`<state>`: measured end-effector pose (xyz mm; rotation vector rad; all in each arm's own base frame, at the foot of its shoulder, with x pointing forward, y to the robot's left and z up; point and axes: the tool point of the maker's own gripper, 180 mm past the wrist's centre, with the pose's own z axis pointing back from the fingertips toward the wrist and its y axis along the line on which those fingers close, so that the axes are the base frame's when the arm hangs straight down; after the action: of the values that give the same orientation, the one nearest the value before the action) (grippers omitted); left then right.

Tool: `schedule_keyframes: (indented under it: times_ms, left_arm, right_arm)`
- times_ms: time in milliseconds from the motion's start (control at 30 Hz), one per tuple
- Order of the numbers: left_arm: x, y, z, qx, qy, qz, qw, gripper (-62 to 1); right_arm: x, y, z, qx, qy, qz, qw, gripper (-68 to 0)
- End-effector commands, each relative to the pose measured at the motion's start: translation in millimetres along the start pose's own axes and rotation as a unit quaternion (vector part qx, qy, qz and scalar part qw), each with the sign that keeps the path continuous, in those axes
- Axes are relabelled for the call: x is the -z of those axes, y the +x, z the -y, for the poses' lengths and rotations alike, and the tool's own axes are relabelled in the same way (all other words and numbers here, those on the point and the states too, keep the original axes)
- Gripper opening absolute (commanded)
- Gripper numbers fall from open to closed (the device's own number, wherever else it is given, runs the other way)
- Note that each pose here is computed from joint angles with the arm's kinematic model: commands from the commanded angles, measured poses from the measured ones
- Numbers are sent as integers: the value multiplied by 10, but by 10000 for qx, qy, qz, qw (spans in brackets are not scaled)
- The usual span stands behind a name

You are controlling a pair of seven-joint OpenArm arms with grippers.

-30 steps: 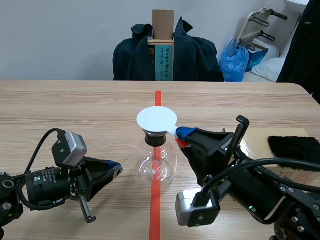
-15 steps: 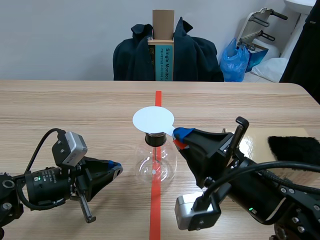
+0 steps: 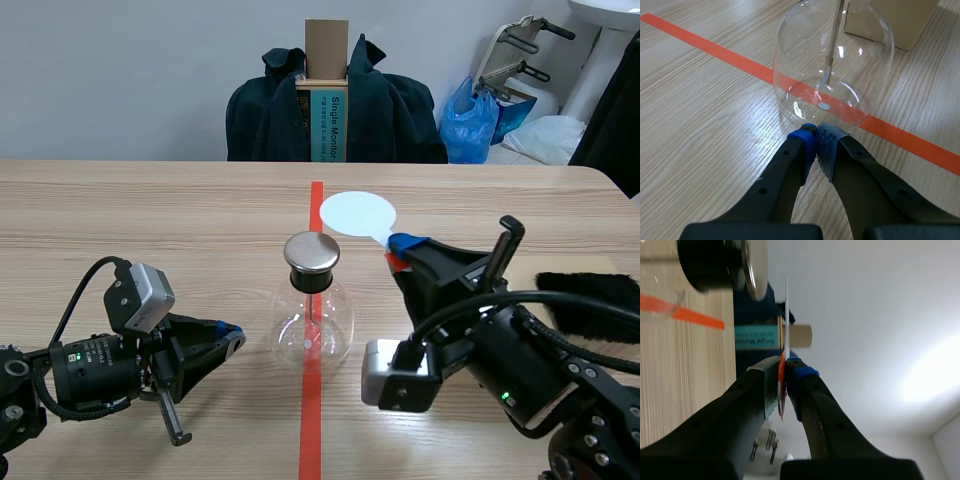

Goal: Do the electroscope experiment.
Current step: 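Move the plate toward and away from the electroscope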

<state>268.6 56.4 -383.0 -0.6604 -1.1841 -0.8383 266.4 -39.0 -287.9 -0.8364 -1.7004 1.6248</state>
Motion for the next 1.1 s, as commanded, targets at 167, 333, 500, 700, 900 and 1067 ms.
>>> schedule_keyframes:
  times_ms: [167, 333, 500, 700, 900, 1067]
  left_arm:
    - [22, 92, -25, 19, 18, 162, 9999, -582]
    - [22, 92, -25, 19, 18, 162, 9999, -582]
    - [22, 92, -25, 19, 18, 162, 9999, -582]
    - [22, 92, -25, 19, 18, 162, 9999, -582]
    - [22, 92, -25, 19, 18, 162, 9999, -582]
    - [22, 92, -25, 19, 18, 162, 9999, -582]
  right_arm:
    - [10, -334, 98, -56, -174, -823, 9964, -667]
    - [-18, -468, 99, -50, -176, -1198, 9926, -667]
    - [-15, -458, 99, -50, -176, -1174, 9929, -667]
    - [17, -282, 97, -61, -172, -677, 9975, -667]
    - [35, -52, 95, -73, -169, -35, 9998, -667]
    - [25, 152, 92, -81, -166, 531, 9984, -667]
